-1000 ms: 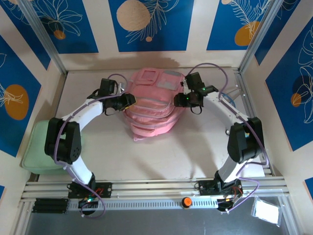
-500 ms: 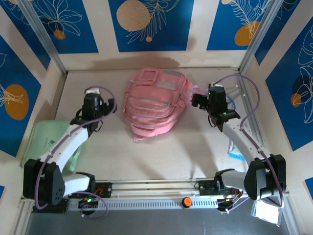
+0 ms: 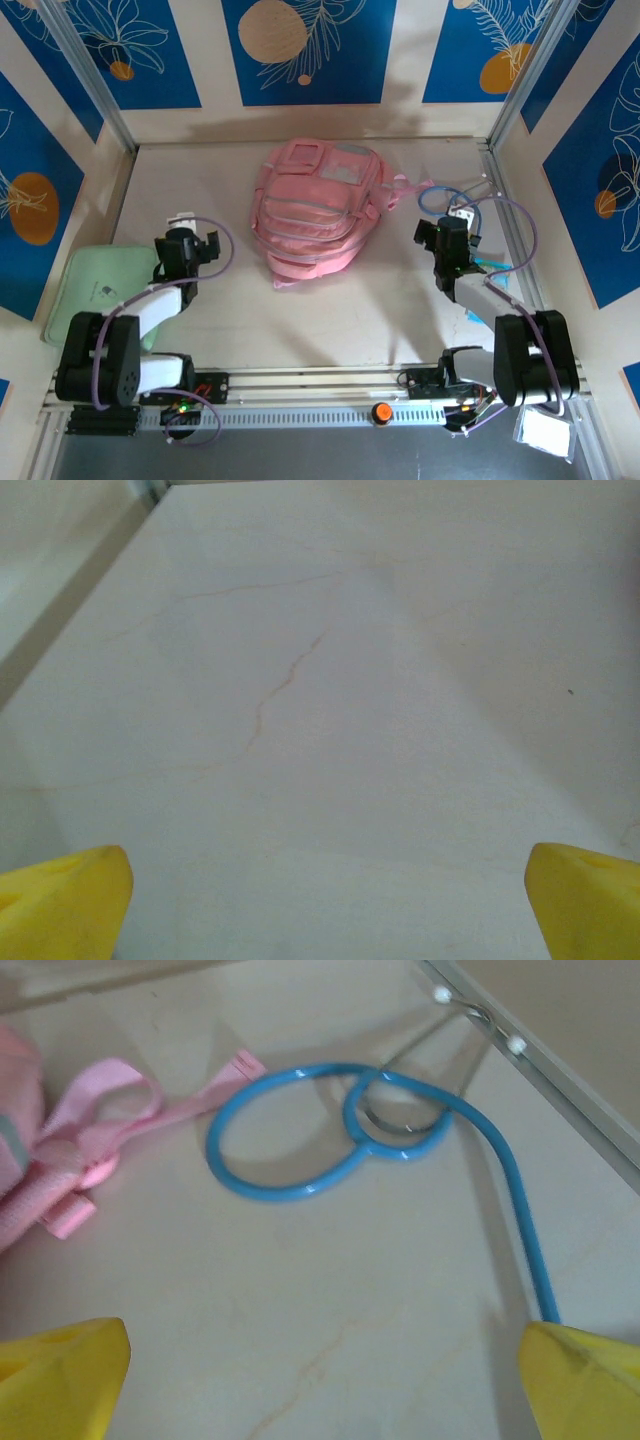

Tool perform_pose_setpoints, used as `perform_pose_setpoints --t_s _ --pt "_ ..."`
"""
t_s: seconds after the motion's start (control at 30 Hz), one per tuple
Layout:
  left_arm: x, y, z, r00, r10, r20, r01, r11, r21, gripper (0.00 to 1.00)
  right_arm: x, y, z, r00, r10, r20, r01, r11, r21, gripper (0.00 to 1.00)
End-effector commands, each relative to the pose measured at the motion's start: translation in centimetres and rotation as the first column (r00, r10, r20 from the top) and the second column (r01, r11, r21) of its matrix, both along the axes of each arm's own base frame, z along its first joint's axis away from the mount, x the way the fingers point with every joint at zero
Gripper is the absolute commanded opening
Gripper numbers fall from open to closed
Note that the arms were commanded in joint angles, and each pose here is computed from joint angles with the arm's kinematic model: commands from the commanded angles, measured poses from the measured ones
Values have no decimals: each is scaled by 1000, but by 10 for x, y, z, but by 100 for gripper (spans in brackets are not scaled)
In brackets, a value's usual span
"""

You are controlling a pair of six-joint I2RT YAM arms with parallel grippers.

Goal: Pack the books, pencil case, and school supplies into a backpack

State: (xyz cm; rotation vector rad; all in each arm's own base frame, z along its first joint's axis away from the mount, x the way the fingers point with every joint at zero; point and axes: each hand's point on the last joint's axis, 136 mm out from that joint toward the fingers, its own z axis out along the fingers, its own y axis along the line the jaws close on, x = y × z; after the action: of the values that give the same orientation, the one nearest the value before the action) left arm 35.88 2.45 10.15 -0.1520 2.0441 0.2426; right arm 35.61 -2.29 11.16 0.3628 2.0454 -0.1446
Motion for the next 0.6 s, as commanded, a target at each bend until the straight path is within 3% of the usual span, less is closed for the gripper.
perform_pose_setpoints --t_s 0.0,0.13,0.47,0.57 --pt "15 -16 11 985 -139 102 144 989 -45 100 14 17 17 982 123 145 -121 992 -22 99" --pt "18 -28 25 942 -227 247 246 968 -47 99 23 31 11 959 229 169 -226 973 -34 99" --pt "28 -42 -5 923 -311 225 332 942 -60 100 35 49 -14 919 352 177 -348 936 -53 99" --pt "32 -35 -7 942 -273 196 290 955 -65 100 38 45 -15 929 332 162 -329 943 -43 99"
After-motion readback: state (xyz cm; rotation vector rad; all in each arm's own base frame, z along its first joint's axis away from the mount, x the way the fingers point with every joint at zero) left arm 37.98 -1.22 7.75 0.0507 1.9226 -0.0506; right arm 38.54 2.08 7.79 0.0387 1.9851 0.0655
